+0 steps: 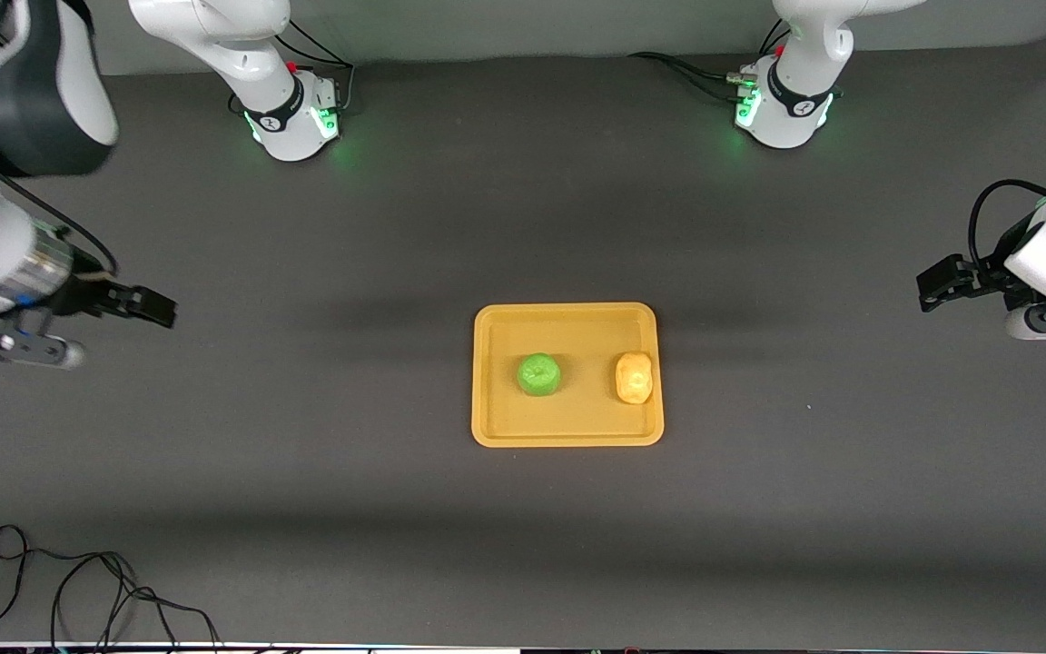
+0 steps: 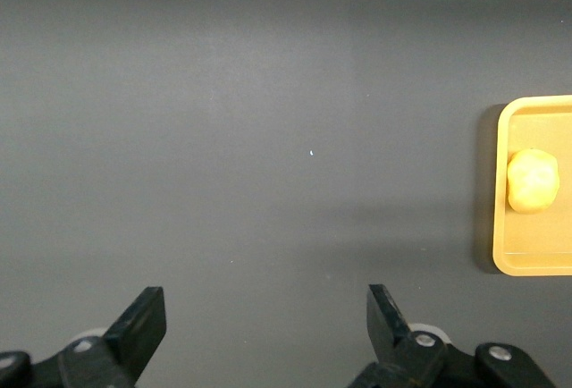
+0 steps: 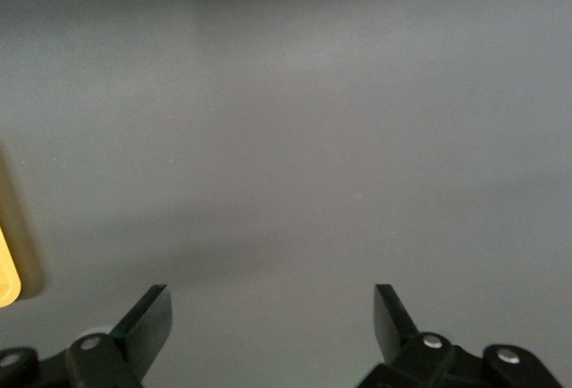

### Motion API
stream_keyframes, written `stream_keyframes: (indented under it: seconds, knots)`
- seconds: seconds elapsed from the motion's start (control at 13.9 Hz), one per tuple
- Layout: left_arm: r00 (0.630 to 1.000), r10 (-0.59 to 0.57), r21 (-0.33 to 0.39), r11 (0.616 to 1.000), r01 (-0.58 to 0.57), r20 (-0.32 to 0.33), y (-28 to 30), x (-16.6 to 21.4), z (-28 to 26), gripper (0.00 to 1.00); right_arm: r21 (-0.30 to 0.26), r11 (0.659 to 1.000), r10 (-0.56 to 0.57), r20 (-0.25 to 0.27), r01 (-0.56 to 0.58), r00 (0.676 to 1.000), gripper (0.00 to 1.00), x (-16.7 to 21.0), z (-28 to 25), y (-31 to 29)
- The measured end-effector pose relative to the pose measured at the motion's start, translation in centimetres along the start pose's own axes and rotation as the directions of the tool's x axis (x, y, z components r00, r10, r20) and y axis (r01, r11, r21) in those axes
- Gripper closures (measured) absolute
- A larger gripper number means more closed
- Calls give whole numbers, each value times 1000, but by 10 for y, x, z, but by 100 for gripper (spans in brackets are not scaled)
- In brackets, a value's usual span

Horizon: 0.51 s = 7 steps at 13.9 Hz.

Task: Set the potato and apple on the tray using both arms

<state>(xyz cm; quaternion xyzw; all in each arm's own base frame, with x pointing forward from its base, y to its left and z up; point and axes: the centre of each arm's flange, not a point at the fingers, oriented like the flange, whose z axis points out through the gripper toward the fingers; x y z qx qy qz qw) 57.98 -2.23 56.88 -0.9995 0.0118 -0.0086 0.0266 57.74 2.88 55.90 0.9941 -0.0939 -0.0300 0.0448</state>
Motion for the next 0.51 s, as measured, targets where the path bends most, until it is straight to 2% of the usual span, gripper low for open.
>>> stream_keyframes:
  seconds: [0.22,0.51]
  knots:
    - [1000,0,0,1000,0,-2,0,-1,-1,0,19,1000,18,-24,-18,1000,0,-8,-28,10]
    - [1000,-3,-1,1000,3,-7,-1,-2,-4,0,98,994,49,-9,-48,999,0,-8,-32,18]
